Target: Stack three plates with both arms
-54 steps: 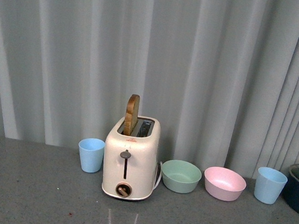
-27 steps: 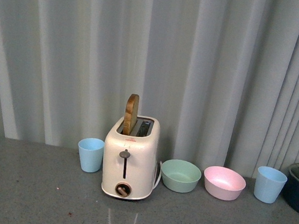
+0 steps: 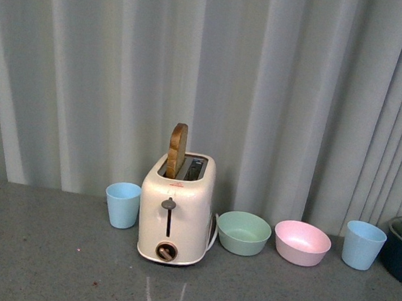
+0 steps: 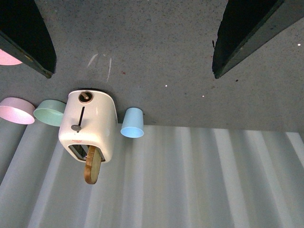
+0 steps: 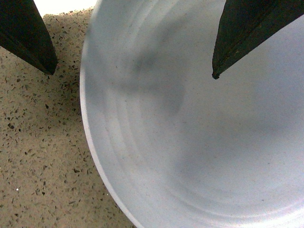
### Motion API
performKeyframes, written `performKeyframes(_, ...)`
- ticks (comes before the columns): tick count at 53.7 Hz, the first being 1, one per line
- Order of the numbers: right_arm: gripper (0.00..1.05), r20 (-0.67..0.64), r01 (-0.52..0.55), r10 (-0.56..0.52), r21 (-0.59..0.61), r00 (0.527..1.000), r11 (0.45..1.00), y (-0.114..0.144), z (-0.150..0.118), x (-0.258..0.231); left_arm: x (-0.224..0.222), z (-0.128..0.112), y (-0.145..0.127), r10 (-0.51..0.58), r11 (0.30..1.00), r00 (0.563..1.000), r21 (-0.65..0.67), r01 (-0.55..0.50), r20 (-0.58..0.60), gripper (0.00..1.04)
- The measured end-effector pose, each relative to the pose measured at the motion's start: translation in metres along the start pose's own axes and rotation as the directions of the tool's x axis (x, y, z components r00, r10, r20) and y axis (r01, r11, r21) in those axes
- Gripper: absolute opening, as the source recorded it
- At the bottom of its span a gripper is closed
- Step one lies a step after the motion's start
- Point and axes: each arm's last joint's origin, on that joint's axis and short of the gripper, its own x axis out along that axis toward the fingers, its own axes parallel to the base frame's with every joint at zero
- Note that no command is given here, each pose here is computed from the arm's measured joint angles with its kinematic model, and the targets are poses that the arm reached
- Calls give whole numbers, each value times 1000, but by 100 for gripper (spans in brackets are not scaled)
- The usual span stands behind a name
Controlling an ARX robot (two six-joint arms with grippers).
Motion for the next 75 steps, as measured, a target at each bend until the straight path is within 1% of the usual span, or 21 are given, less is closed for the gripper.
performKeyframes(9, 97, -31, 6, -5, 22, 1000, 1000, -3, -6, 7, 0, 0, 0, 0, 1000, 1000, 0, 0, 0, 98)
performKeyframes(13, 82, -30, 11, -10, 23, 999, 1000, -4, -7, 7, 0, 0, 0, 0, 1000, 1000, 0, 0, 0, 98)
performKeyframes(29, 40, -22, 22, -22, 26, 1000, 999, -7, -6, 6, 0, 0, 0, 0, 1000, 1000, 0, 0, 0, 98)
performKeyframes(31, 32, -22, 23, -23, 26, 999, 999, -8, -7, 6, 0, 0, 0, 0, 1000, 1000, 0, 0, 0, 98)
performKeyframes(34, 25, -22, 27, -26, 27, 999, 999, -8, -7, 6, 0, 0, 0, 0, 1000, 1000, 0, 0, 0, 98)
performKeyframes(36, 18, -22, 33, -32, 27, 999, 999, -9, -7, 6, 0, 0, 0, 0, 1000, 1000, 0, 0, 0, 98)
performKeyframes(41, 6, -14, 31, -30, 36, 999, 999, -11, -6, 3, 0, 0, 0, 0, 1000, 1000, 0, 0, 0, 98)
performKeyframes(43, 3, -7, 31, -30, 45, 1000, 998, -12, -5, 2, 0, 0, 0, 0, 1000, 1000, 0, 0, 0, 98)
performKeyframes(52, 3, 8, 43, -43, 48, 999, 998, -17, 0, -8, 0, 0, 0, 0, 1000, 1000, 0, 0, 0, 98)
performKeyframes(63, 3, 50, 85, -86, 9, 995, 996, -19, 12, -26, 0, 0, 0, 0, 1000, 1000, 0, 0, 0, 98)
performKeyframes(70, 3, 119, 99, -94, -33, 988, 995, -10, 30, -46, 0, 0, 0, 0, 1000, 1000, 0, 0, 0, 98)
performKeyframes(75, 3, 185, 107, -90, -80, 978, 991, 5, 46, -64, 0, 0, 0, 0, 1000, 1000, 0, 0, 0, 98)
